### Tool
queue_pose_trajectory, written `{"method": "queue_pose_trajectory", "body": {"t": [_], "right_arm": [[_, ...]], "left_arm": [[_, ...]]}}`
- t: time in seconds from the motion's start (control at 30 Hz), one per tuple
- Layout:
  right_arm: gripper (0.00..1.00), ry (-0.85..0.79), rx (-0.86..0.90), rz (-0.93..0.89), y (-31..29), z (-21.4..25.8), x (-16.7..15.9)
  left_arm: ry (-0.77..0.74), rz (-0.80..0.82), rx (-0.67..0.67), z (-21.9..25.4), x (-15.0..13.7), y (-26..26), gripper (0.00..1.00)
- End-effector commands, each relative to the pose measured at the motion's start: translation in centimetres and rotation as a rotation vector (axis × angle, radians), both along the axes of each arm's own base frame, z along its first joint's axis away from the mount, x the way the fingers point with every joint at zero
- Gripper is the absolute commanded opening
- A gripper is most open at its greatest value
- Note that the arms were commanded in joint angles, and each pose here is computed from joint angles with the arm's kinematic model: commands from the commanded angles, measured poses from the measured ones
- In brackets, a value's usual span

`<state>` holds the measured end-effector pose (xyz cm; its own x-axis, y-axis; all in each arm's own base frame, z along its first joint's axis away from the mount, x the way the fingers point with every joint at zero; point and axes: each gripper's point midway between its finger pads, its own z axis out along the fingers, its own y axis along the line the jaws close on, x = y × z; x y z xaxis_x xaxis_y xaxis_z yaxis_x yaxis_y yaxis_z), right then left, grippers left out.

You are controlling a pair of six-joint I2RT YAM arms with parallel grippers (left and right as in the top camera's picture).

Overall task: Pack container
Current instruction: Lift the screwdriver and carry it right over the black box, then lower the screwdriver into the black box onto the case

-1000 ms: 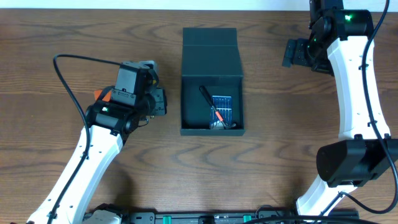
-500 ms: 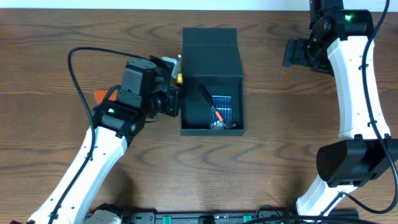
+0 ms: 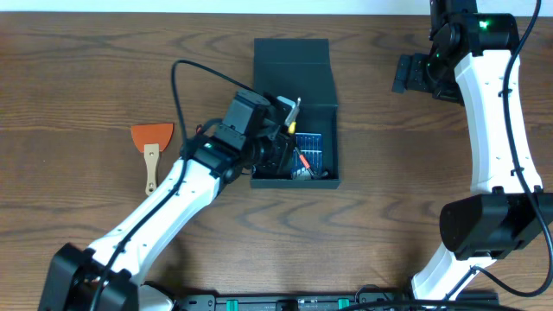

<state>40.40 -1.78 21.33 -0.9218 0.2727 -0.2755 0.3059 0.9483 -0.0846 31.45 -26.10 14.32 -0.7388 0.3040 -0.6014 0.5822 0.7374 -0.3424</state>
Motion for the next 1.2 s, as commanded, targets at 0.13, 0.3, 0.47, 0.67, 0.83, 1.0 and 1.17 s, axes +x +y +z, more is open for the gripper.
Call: {"method": "queue_pose_trajectory", "body": {"t": [0.13, 0.3, 0.47, 0.67, 0.83, 1.0, 1.17], "right_arm": [[0.99, -0.026, -0.005, -0.017, -0.2, 0.8, 0.2], [0.99, -0.026, -0.005, -0.017, -0.2, 0.8, 0.2], [0.99, -0.026, -0.005, -0.017, -0.2, 0.8, 0.2], [0.99, -0.026, -0.005, -0.017, -0.2, 0.8, 0.2], [0.99, -0.026, -0.005, -0.017, -0.2, 0.8, 0.2], [0.99, -0.026, -0.006, -0.016, -0.2, 0.8, 0.2], [0.99, -0.026, -0.005, -0.017, -0.2, 0.8, 0.1]], "left_arm": [[0.019, -0.038, 0.022, -2.0, 0.7, -1.2, 0.06], [0.035, -0.059, 0.051, -3.8, 0.8, -1.2, 0.06], [0.055, -0.064, 0.066, -4.9, 0.8, -1.2, 0.06], [0.08, -0.064, 0.082, -6.0, 0.7, -1.2, 0.06], [0.081, -0.033, 0.134, -7.1, 1.1, -0.4, 0.06], [0.075, -0.039, 0.143, -7.3, 1.2, -0.3, 0.06], [0.081, -0.039, 0.147, -7.6, 1.1, -0.3, 0.06]]}}
